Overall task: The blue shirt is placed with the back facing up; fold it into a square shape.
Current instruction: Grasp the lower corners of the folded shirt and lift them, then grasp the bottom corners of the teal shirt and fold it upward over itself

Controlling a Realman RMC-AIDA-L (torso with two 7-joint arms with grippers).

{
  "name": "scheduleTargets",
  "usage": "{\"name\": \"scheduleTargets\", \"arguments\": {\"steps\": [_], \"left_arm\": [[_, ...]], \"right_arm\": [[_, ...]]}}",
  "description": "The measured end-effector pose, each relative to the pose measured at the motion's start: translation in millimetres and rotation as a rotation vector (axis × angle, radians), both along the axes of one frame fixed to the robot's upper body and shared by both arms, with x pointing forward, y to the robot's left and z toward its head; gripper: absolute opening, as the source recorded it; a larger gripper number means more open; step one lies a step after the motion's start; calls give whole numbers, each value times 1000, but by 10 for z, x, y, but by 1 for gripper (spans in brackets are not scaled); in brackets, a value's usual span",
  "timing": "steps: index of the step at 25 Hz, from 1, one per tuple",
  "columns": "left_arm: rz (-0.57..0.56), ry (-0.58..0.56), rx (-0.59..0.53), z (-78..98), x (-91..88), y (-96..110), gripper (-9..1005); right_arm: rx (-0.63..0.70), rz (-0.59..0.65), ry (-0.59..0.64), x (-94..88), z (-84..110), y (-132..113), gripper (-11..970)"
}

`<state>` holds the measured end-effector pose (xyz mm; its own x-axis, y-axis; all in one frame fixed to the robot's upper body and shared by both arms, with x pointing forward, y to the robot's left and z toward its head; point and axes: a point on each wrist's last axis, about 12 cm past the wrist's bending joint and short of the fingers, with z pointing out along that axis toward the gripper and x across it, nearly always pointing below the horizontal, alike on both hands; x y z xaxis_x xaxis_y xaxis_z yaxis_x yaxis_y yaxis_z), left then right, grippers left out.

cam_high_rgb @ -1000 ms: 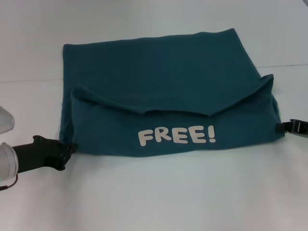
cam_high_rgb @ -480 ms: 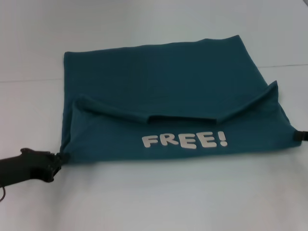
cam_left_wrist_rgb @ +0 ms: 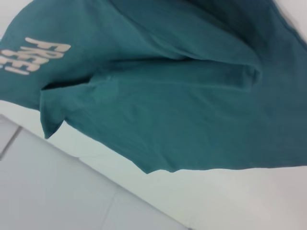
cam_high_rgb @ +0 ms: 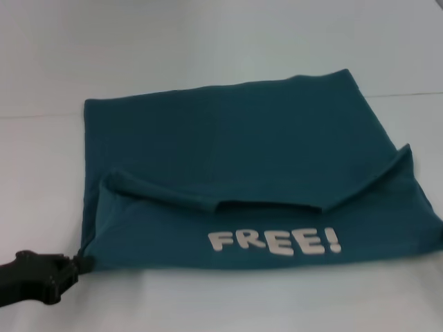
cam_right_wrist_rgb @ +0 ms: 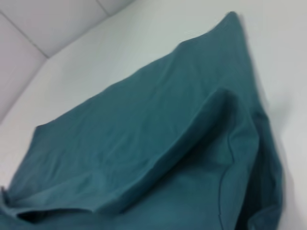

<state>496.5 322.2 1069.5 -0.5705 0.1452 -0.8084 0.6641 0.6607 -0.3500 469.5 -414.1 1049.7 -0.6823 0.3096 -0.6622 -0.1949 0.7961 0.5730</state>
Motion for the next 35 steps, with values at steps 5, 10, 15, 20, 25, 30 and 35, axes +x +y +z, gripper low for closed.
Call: {"name": "scheduleTargets", "arguments": {"steps": [5, 10, 15, 20, 25, 30, 35], "left_arm": [[-14, 27, -41, -2, -154, 65, 7], [-35, 62, -52, -30, -271, 89, 7], [-70, 88, -91, -41, -396, 81, 7], [-120, 106, -129, -24, -515, 67, 7], [-154, 141, -144, -42, -628, 69, 7], [-157, 157, -161, -54, -725, 94, 6], [-145, 160, -160, -52, -737, 124, 6]], "right_arm": [[48, 3, -46, -374, -2, -88, 34], [62, -3, -85, -690, 24, -156, 34], [62, -6, -89, -899, 10, -185, 34], [54, 28, -96, -1039, -14, -156, 33], [48, 50, -80, -1139, -44, -139, 33], [51, 33, -74, -1271, -62, -153, 33], [65, -8, -100, -1359, -24, -200, 32]]}}
